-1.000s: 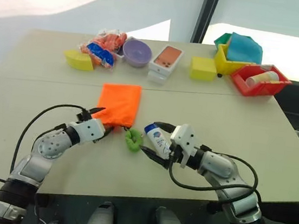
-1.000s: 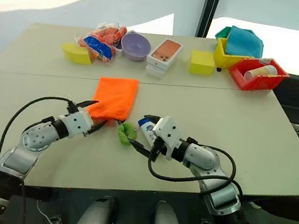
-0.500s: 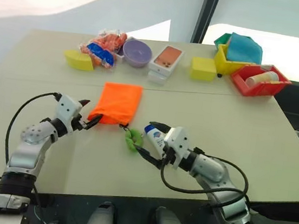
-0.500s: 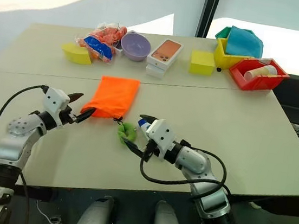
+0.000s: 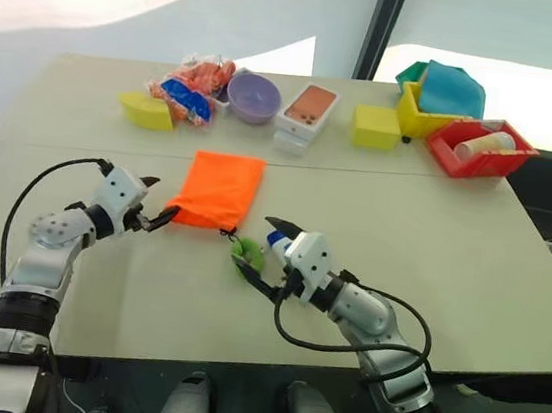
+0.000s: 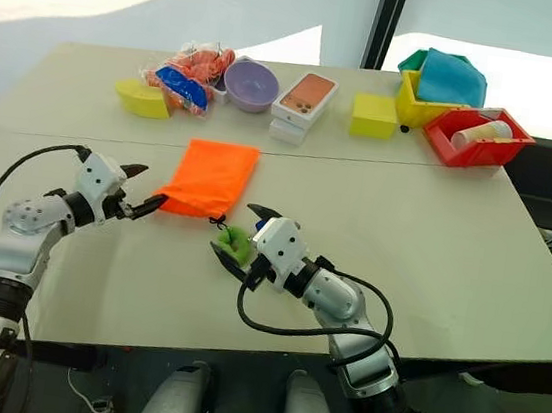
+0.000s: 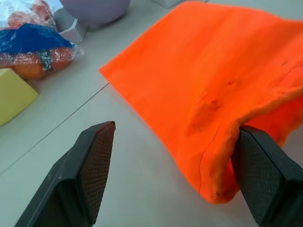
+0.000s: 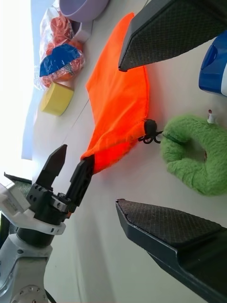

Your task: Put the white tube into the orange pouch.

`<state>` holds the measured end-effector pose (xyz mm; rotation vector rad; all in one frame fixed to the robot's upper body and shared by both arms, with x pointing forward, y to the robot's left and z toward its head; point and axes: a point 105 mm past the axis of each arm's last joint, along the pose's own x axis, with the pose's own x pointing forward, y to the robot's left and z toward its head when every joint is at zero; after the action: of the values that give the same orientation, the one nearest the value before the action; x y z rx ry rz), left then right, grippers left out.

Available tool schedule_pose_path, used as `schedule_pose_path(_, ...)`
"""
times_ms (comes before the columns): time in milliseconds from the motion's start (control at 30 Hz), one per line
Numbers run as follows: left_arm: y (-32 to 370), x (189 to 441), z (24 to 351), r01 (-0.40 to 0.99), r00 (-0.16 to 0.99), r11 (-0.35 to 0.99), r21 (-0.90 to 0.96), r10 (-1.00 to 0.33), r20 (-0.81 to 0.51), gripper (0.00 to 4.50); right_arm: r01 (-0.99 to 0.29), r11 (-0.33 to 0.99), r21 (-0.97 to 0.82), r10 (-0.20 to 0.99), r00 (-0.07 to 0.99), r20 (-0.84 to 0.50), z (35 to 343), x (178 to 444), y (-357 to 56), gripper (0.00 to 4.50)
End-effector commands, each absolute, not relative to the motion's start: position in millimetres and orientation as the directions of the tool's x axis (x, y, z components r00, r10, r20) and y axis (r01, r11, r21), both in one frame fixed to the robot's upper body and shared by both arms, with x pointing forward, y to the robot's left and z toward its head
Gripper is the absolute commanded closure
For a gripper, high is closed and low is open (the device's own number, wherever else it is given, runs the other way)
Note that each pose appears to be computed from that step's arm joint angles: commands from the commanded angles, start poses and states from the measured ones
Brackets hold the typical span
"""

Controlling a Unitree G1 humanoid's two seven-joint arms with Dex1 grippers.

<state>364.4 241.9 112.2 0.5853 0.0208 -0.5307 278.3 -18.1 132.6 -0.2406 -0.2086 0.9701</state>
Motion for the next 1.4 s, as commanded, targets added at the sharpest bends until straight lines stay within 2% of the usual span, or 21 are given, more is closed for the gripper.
schedule_pose_path(33, 243.0, 370.9, 123.0, 0.397, 0.895, 0.668, 0.630, -0.433, -0.105, 0.67, -0.785, 0.529, -0.323, 0.844, 0.528, 0.099, 143.5, 277.4, -20.0, 0.00)
schedule_pose_path(267, 240.3, 377.1, 113.1, 0.318, 0.925, 0.688, 0.652, -0.376, -0.054, 0.67, -0.799, 0.498, -0.336, 0.860, 0.503, 0.079, 146.2, 278.4, -23.9, 0.00)
schedule_pose_path(300, 238.4, 377.4, 114.5, 0.313, 0.925, 0.702, 0.640, -0.379, -0.038, 0.91, -0.801, 0.495, -0.337, 0.862, 0.502, 0.074, 146.4, 278.8, -25.2, 0.00)
schedule_pose_path(400, 236.9, 374.9, 111.1, 0.319, 0.923, 0.713, 0.624, -0.383, -0.034, 1.84, -0.802, 0.492, -0.340, 0.862, 0.503, 0.063, 147.1, 279.6, -29.5, 0.00)
schedule_pose_path(467, 237.4, 372.9, 109.0, 0.329, 0.921, 0.725, 0.605, -0.388, -0.036, 2.76, -0.802, 0.492, -0.340, 0.861, 0.505, 0.056, 147.2, 280.2, -32.2, 0.00)
schedule_pose_path(567, 235.7, 368.6, 108.3, 0.363, 0.909, 0.745, 0.560, -0.415, -0.037, 4.40, -0.798, 0.498, -0.339, 0.855, 0.516, 0.042, 145.3, 281.5, -37.6, 0.00)
schedule_pose_path(767, 237.7, 358.1, 112.5, 0.419, 0.889, 0.775, 0.473, -0.455, -0.042, 4.47, -0.768, 0.565, -0.303, 0.810, 0.586, 0.024, 139.2, 286.4, -56.6, 0.00)
schedule_pose_path(867, 238.5, 342.2, 114.4, 0.473, 0.866, 0.763, 0.440, -0.494, -0.075, 4.47, -0.751, 0.604, -0.267, 0.775, 0.632, -0.025, 127.5, 287.4, -70.5, 0.00)
schedule_pose_path(1067, 232.9, 304.6, 118.1, 0.551, 0.828, 0.740, 0.384, -0.541, -0.146, 4.47, -0.749, 0.631, -0.204, 0.751, 0.655, -0.084, 112.1, 278.3, -77.2, 0.00)
schedule_pose_path(1233, 204.9, 270.9, 120.2, 0.659, 0.752, 0.702, 0.271, -0.630, -0.196, 4.47, -0.712, 0.682, -0.165, 0.702, 0.701, -0.124, 97.1, 281.3, -80.5, 0.00)
schedule_pose_path(1400, 194.6, 261.1, 124.3, 0.677, 0.736, 0.718, 0.163, -0.650, -0.189, 4.47, -0.687, 0.714, -0.135, 0.671, 0.727, -0.145, 86.6, 285.3, -84.9, 0.00)
